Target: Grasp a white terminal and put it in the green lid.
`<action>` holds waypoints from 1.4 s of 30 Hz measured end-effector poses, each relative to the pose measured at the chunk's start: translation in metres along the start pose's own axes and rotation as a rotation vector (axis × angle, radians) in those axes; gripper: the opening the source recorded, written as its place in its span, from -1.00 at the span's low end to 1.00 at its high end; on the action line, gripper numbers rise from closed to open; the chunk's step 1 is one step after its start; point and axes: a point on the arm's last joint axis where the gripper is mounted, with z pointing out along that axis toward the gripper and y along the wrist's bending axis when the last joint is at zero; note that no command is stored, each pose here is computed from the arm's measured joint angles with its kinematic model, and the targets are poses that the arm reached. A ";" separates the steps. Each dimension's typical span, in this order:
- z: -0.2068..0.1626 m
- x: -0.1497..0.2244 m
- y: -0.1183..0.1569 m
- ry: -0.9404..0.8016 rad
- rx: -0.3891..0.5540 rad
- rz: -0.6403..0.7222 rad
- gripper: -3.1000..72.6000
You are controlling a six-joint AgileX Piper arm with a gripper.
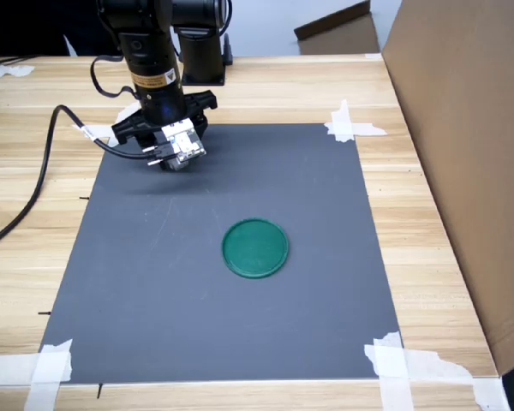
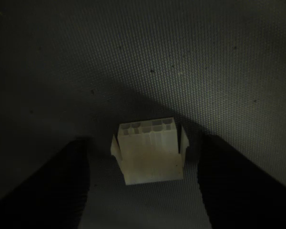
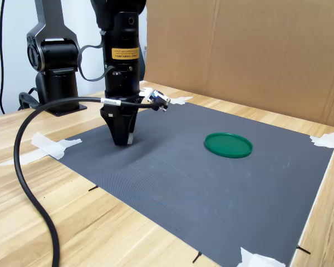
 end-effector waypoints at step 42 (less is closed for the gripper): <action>-0.108 -0.121 0.015 -0.176 0.003 -0.059 -0.07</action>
